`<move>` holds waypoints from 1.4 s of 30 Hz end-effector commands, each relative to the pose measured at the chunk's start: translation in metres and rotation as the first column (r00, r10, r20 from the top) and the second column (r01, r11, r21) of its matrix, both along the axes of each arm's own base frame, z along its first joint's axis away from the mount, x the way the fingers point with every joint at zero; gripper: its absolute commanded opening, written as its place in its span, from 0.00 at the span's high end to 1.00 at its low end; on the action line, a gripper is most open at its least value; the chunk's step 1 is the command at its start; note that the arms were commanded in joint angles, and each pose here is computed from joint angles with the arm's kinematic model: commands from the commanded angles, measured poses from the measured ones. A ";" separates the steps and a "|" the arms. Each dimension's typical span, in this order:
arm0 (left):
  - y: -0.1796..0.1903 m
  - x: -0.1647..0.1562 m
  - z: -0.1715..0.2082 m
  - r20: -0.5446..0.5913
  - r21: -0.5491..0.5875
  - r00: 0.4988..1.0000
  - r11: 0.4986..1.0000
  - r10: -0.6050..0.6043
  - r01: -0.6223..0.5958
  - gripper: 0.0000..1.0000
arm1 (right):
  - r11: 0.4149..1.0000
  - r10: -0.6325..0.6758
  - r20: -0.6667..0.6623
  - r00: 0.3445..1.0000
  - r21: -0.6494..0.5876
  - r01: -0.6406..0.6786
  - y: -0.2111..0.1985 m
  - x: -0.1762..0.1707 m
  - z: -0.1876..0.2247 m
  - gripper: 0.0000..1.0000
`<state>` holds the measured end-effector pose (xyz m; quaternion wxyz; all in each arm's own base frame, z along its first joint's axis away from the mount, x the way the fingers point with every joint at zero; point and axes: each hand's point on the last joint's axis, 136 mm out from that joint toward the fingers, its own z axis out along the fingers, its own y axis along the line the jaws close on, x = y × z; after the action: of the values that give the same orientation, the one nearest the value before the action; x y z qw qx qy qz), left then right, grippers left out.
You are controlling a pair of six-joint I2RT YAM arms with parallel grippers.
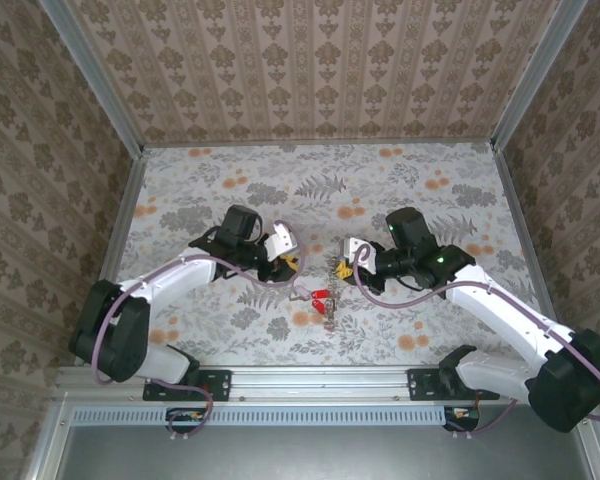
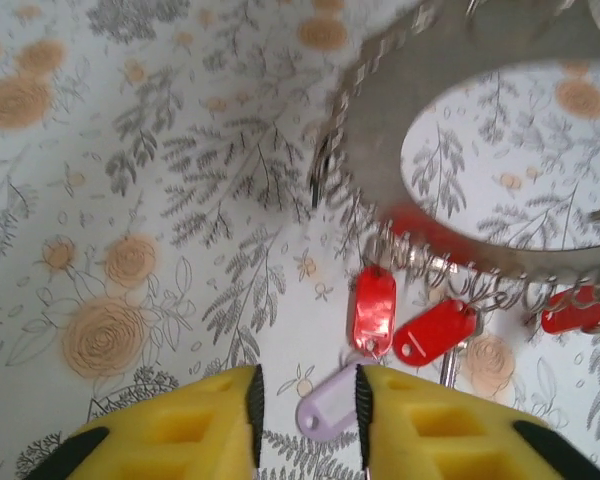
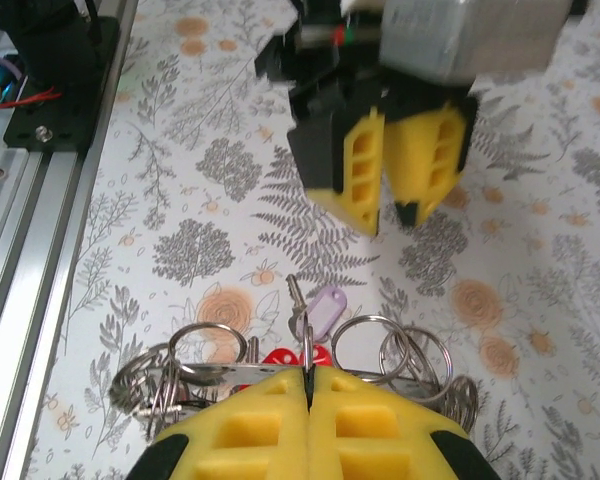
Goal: Put the keys on the keyring
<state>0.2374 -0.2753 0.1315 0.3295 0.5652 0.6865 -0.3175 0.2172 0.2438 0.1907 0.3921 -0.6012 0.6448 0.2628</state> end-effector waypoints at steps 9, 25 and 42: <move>-0.041 -0.041 0.093 0.179 -0.240 0.965 0.942 -0.193 0.233 0.47 | 0.998 0.063 -0.006 0.998 -0.024 -0.063 0.007 0.000 0.008 1.00; -0.066 -0.044 0.075 0.118 -0.208 0.972 0.952 -0.201 0.223 0.55 | 0.998 0.049 0.010 0.999 0.049 -0.049 0.021 0.007 0.023 1.00; -0.064 -0.050 0.074 0.140 -0.177 0.960 0.947 -0.244 0.267 0.99 | 0.998 0.032 0.017 0.999 0.048 -0.032 0.020 0.007 0.022 1.00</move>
<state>0.1849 -0.3388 0.1954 0.3699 0.6245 0.5633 -0.3947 0.2297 0.2579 0.1995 0.3887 -0.5994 0.6473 0.2658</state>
